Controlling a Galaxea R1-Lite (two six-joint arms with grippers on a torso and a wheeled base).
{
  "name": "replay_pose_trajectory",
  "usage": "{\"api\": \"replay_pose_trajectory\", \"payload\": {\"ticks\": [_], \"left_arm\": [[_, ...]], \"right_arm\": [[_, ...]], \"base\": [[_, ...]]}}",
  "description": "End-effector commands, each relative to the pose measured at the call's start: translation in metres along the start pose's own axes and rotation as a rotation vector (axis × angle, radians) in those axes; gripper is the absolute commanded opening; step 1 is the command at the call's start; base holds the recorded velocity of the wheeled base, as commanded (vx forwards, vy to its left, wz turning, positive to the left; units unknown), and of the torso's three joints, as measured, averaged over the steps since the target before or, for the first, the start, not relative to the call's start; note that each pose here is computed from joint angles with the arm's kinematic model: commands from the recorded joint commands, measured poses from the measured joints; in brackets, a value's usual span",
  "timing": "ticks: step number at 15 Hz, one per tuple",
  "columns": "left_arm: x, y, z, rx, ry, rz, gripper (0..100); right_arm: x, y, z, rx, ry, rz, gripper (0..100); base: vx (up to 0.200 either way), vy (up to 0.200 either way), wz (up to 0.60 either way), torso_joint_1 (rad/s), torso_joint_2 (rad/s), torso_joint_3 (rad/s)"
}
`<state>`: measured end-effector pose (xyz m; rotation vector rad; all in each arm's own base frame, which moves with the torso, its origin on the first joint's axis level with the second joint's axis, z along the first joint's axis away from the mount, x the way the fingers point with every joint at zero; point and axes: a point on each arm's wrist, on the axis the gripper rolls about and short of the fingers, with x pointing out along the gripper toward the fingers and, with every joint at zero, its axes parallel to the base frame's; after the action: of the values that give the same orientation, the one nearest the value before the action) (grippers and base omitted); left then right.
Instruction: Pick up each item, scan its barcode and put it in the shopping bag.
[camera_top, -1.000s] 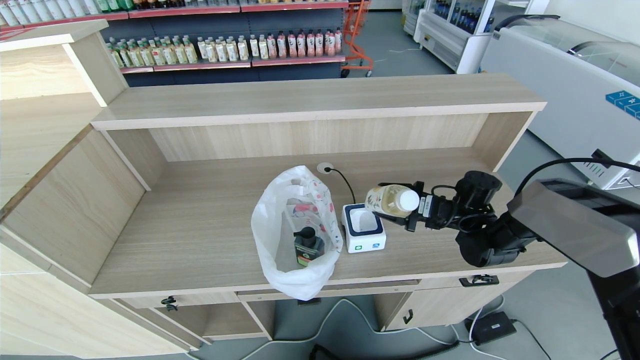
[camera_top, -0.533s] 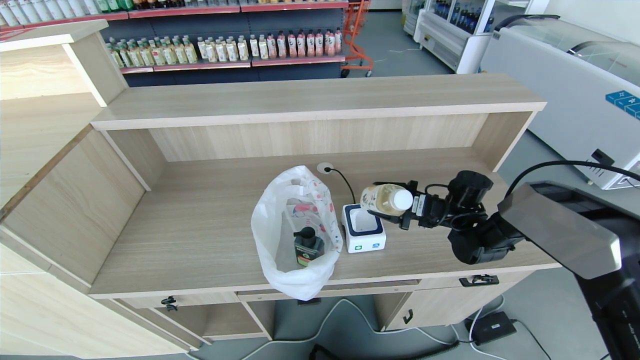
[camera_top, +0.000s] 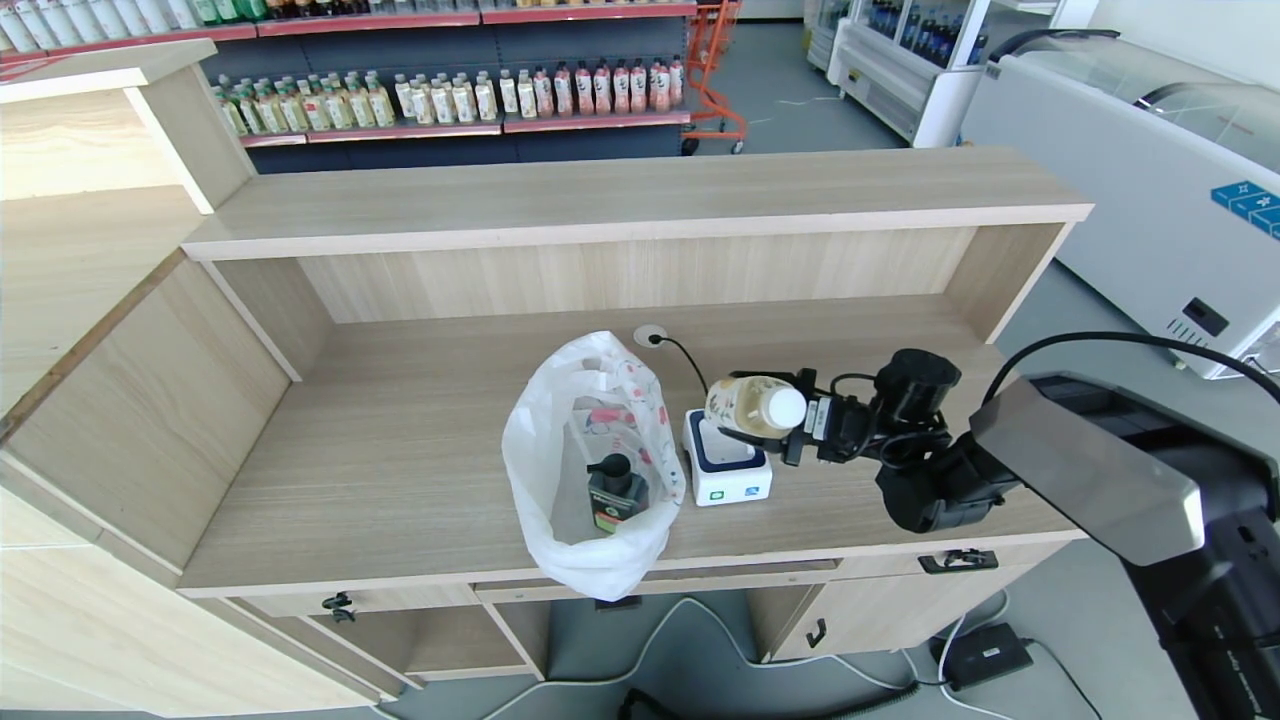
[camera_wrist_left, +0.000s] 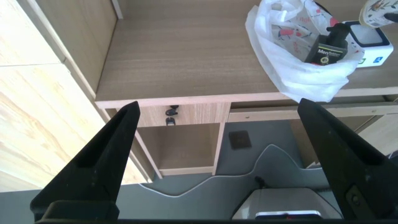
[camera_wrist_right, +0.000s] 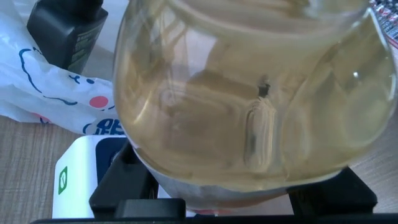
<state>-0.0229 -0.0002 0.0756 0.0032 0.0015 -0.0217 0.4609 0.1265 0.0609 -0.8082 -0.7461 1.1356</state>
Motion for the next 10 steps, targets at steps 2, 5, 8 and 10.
{"api": "replay_pose_trajectory", "payload": {"ticks": [2, 5, 8, 10], "left_arm": [[0.0, 0.0, 0.0, 0.0, 0.0, 0.0, 100], [0.0, 0.0, 0.0, 0.0, 0.0, 0.0, 100], [0.0, 0.0, 0.0, 0.0, 0.0, 0.0, 100], [0.0, 0.0, 0.0, 0.0, 0.0, 0.0, 100]], "right_arm": [[0.0049, 0.0021, -0.003, -0.005, -0.003, -0.003, 0], [0.0076, 0.0035, -0.0026, -0.004, -0.009, 0.0, 0], [0.0089, 0.004, -0.002, -0.004, -0.011, 0.002, 0], [0.0089, 0.004, -0.002, -0.004, -0.011, 0.002, 0]], "base": [[0.0, 0.0, 0.0, 0.0, 0.0, 0.0], [0.0, 0.0, 0.0, 0.0, 0.0, 0.0], [0.0, 0.0, 0.0, 0.0, 0.0, 0.0], [0.0, 0.0, 0.0, 0.0, 0.0, 0.0]]}}
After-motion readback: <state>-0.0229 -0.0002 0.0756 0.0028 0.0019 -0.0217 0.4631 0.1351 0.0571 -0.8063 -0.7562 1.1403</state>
